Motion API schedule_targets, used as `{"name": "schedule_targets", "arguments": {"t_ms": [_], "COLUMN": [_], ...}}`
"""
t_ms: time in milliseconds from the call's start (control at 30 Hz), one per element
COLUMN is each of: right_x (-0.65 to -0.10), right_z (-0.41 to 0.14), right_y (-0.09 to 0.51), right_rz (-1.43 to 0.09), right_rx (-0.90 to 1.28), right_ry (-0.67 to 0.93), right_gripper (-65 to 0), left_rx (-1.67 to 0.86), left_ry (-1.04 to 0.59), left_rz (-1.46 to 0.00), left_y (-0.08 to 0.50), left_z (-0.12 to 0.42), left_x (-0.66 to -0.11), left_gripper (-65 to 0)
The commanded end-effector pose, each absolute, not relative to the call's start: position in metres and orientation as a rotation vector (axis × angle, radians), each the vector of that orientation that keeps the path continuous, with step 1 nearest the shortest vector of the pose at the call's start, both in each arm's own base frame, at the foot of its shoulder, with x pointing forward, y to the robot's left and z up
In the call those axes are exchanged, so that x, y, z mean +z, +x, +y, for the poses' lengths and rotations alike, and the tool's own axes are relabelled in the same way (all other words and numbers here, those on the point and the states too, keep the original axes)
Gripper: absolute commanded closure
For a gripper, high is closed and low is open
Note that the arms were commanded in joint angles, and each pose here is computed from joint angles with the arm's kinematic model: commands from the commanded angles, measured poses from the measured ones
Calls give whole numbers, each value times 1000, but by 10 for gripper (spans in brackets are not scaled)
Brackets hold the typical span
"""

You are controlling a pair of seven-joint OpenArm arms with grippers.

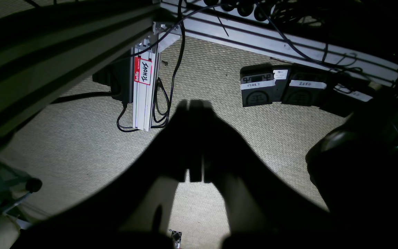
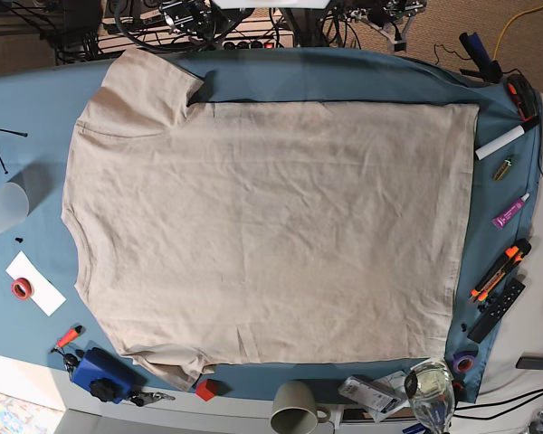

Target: Fold the T-shirt properly

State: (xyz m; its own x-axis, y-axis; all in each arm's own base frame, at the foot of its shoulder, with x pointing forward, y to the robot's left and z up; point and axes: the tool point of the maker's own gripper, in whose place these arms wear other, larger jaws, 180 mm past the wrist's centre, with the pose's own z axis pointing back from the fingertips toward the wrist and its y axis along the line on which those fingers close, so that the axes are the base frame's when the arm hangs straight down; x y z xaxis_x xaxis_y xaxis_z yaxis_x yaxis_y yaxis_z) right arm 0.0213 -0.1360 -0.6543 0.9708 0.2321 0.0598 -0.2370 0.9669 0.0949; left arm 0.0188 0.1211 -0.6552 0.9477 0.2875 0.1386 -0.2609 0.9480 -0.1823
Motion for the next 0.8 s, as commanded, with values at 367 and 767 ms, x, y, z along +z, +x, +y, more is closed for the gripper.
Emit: {"name": "schedule_targets", "arguments": {"t_ms": [367, 767], "right_x": [-654, -615], "right_z": [-143, -170], "right_y": [2, -33], "right_rz": [8, 17], "right_rx": [239, 331], "right_ry": [99, 71], "right_gripper": [0, 0], "left_rx": [265, 227], "left_ry": [-198, -290], "left_rz": [-161, -246], "left_y": [4, -41], "left_z": [136, 176], "left_x": [-652, -610], "left_gripper": [0, 0]}}
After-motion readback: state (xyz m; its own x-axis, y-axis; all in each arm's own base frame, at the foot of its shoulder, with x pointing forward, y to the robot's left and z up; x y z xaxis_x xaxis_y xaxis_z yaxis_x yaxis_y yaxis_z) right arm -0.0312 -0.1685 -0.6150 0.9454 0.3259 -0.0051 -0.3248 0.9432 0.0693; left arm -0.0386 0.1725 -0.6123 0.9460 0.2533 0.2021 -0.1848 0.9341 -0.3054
